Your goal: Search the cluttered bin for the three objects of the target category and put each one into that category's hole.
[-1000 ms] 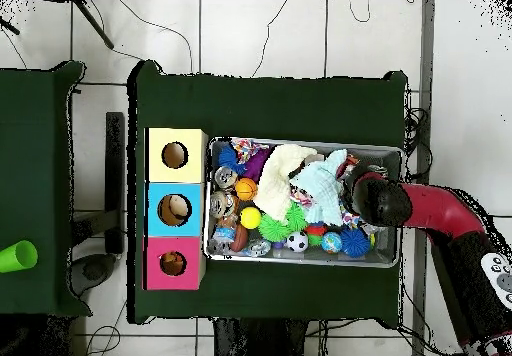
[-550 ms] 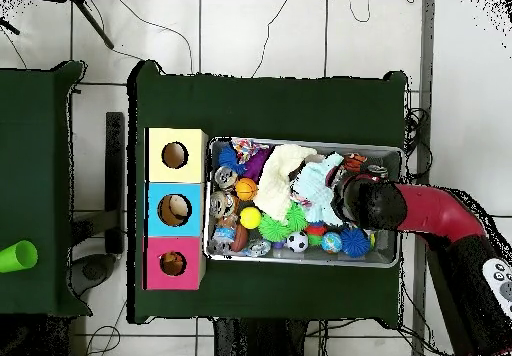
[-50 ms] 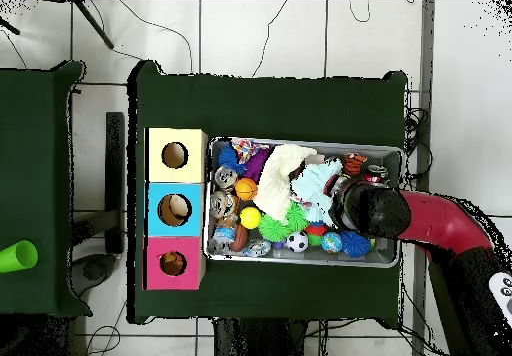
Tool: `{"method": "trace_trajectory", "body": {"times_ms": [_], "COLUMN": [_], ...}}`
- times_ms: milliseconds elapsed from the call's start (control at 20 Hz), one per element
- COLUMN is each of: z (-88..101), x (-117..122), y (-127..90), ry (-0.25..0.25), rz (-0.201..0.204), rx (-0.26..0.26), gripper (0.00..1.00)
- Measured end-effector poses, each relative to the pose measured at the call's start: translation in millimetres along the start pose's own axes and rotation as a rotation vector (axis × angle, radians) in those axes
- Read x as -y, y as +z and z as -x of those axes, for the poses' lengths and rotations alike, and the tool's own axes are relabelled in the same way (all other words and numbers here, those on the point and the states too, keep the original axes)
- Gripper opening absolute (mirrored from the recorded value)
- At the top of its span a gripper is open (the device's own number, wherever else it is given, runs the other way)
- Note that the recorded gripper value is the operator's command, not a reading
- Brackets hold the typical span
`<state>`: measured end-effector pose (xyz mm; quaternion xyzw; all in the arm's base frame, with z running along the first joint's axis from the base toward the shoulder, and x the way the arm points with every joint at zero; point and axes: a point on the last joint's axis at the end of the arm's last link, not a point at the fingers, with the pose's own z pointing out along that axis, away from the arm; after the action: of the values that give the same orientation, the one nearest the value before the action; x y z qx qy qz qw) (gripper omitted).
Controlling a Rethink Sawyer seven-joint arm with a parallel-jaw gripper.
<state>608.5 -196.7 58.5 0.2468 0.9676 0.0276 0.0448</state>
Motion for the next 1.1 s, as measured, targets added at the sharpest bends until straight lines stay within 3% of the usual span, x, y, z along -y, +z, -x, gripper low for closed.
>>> {"method": "trace_trajectory", "body": {"times_ms": [250,300,650,1100], "z": [-4.9,-12.3,-23.2,-28.9], "x": [21,39,56,62], "y": [27,54,86,95], "ry": [0.05,0.071,0.086,0.102], "rz": [0.036,0.064,0.104,0.113], "rx": [0.004,0.031,0.096,0.086], "gripper": [0.0,1.0,1.0,1.0]}}
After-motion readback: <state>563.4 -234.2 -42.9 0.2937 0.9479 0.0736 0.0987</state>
